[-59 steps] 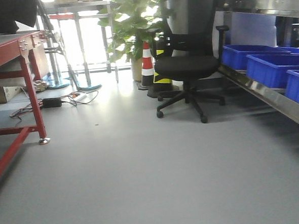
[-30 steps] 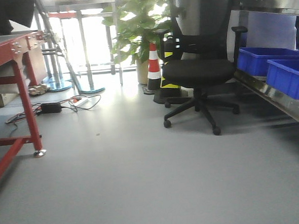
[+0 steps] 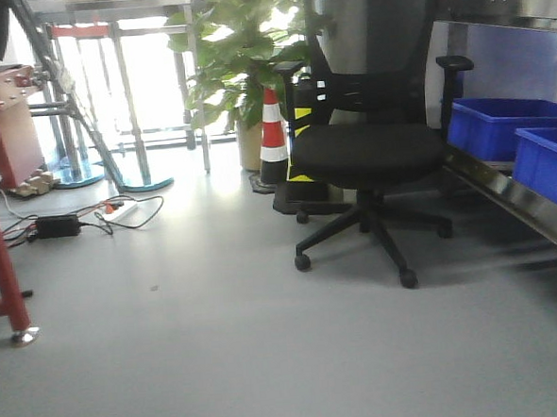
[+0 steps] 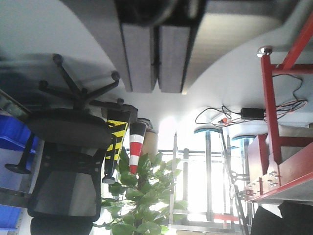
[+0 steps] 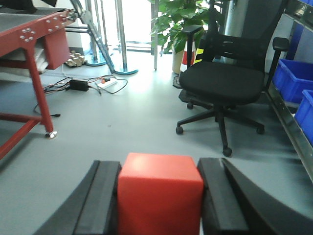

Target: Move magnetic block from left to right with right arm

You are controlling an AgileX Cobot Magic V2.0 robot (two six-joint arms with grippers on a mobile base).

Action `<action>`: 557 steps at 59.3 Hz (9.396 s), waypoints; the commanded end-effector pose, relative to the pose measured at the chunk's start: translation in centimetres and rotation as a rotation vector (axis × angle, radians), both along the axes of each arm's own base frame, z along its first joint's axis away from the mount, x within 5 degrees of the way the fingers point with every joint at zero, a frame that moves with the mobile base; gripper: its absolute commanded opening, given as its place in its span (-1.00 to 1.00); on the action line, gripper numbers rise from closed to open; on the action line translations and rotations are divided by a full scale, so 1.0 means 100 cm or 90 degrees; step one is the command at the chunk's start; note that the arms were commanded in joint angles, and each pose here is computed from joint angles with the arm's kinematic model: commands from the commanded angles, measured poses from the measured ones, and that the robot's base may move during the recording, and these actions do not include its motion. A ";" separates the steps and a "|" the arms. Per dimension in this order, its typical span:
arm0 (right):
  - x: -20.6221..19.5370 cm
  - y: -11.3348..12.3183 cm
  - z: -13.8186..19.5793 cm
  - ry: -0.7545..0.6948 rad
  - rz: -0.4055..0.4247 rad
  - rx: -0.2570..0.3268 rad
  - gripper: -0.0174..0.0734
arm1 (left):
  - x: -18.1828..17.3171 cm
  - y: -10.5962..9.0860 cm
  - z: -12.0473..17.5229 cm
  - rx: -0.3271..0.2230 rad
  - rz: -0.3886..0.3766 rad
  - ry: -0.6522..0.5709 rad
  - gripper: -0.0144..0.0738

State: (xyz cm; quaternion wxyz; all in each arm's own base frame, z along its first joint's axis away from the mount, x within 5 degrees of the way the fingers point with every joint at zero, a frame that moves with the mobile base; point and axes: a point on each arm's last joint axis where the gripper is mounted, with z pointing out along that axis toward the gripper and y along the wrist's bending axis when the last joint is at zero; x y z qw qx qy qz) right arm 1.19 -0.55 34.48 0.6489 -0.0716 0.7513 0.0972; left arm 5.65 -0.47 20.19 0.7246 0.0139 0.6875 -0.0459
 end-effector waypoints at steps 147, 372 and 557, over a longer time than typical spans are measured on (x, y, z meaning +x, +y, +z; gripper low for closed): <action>0.002 0.001 0.015 -0.061 0.003 0.003 -0.14 | -0.001 0.000 0.005 -0.007 0.001 -0.057 -0.94; 0.250 0.191 0.010 0.412 0.268 -0.174 -0.14 | -0.001 0.000 0.005 -0.007 0.001 -0.057 -0.94; 0.051 0.043 -0.007 -0.004 0.187 0.092 -0.38 | -0.001 0.000 0.005 -0.007 0.001 -0.057 -0.94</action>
